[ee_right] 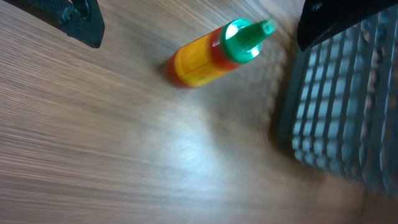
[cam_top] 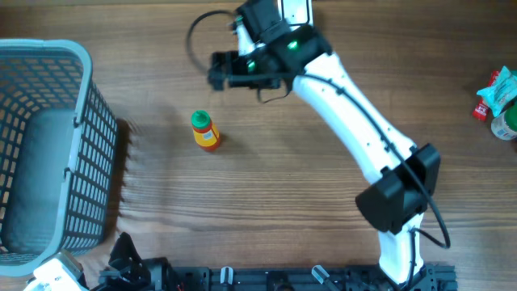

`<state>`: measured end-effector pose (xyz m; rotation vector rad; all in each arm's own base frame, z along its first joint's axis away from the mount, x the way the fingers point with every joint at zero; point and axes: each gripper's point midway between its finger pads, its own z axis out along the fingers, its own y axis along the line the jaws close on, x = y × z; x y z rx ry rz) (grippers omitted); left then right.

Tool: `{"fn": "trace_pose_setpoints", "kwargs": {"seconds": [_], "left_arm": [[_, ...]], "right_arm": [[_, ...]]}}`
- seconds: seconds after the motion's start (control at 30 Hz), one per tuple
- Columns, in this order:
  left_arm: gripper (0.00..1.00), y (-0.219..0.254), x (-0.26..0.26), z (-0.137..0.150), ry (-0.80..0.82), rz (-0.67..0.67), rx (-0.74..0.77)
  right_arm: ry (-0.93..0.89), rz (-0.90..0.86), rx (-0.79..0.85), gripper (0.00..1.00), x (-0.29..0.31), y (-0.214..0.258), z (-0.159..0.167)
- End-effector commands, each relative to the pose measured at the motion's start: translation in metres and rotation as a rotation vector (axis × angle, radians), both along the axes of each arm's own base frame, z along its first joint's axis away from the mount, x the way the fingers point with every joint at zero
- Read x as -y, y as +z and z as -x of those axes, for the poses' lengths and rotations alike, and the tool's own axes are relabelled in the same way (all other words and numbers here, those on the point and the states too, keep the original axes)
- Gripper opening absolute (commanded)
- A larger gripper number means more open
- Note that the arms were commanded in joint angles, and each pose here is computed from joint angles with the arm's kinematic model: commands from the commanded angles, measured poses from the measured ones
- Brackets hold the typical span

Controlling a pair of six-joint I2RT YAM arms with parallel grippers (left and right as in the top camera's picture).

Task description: Scan the item barcode

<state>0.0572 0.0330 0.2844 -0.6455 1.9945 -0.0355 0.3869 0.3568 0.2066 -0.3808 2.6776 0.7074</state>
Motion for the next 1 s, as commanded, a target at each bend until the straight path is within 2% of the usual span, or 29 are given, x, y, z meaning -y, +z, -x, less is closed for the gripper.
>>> {"fn": "trace_pose_setpoints", "kwargs": {"seconds": [0.0,0.13,0.27,0.3,0.33,0.4,0.43,0.47,0.5,0.53,0.63,0.7,0.8,0.87,0.97], "left_arm": [[1.00,0.001,0.000,0.001,-0.002,-0.014,0.007],[1.00,0.001,0.000,0.001,-0.002,-0.014,0.007],[1.00,0.001,0.000,0.001,-0.002,-0.014,0.007],[1.00,0.001,0.000,0.001,-0.002,-0.014,0.007],[1.00,0.001,0.000,0.001,-0.002,-0.014,0.007],[1.00,0.001,0.000,0.001,-0.002,-0.014,0.007],[1.00,0.001,0.000,0.001,-0.002,-0.014,0.007],[1.00,0.001,0.000,0.001,-0.002,-0.014,0.007],[1.00,0.001,0.000,0.001,-0.002,-0.014,0.007],[1.00,0.001,0.000,0.001,-0.002,-0.014,0.007],[1.00,0.001,0.000,0.001,-0.002,-0.014,0.007],[1.00,0.001,0.000,0.001,-0.002,-0.014,0.007],[1.00,0.001,0.000,0.001,-0.002,-0.014,0.007],[1.00,0.001,0.000,0.001,-0.002,-0.014,0.007],[1.00,0.001,0.000,0.001,-0.002,-0.014,0.007]], "right_arm": [[0.062,0.219,0.120,1.00,-0.017,-0.034,0.015],[0.050,0.386,0.296,0.99,-0.038,-0.042,0.026],[0.089,0.425,0.266,1.00,-0.049,-0.075,0.032],[0.112,0.418,0.232,0.96,-0.052,-0.084,0.037],[0.144,0.406,0.193,0.87,-0.057,-0.096,0.044],[0.143,0.403,0.196,0.80,-0.058,-0.096,0.043],[0.139,0.396,0.200,0.65,-0.060,-0.095,0.042],[0.138,0.397,0.197,0.56,-0.059,-0.095,0.042],[0.131,0.399,0.191,0.50,-0.058,-0.096,0.042],[0.116,0.399,0.187,0.46,-0.057,-0.096,0.042],[0.081,0.436,0.197,0.44,-0.045,-0.094,0.035],[0.000,0.475,0.176,0.44,-0.021,-0.086,0.029],[-0.227,0.479,0.068,0.44,0.035,-0.061,0.021],[-0.472,0.451,-0.017,0.44,0.085,-0.047,0.005],[-0.794,0.416,-0.137,0.44,0.133,-0.054,-0.009]]}}
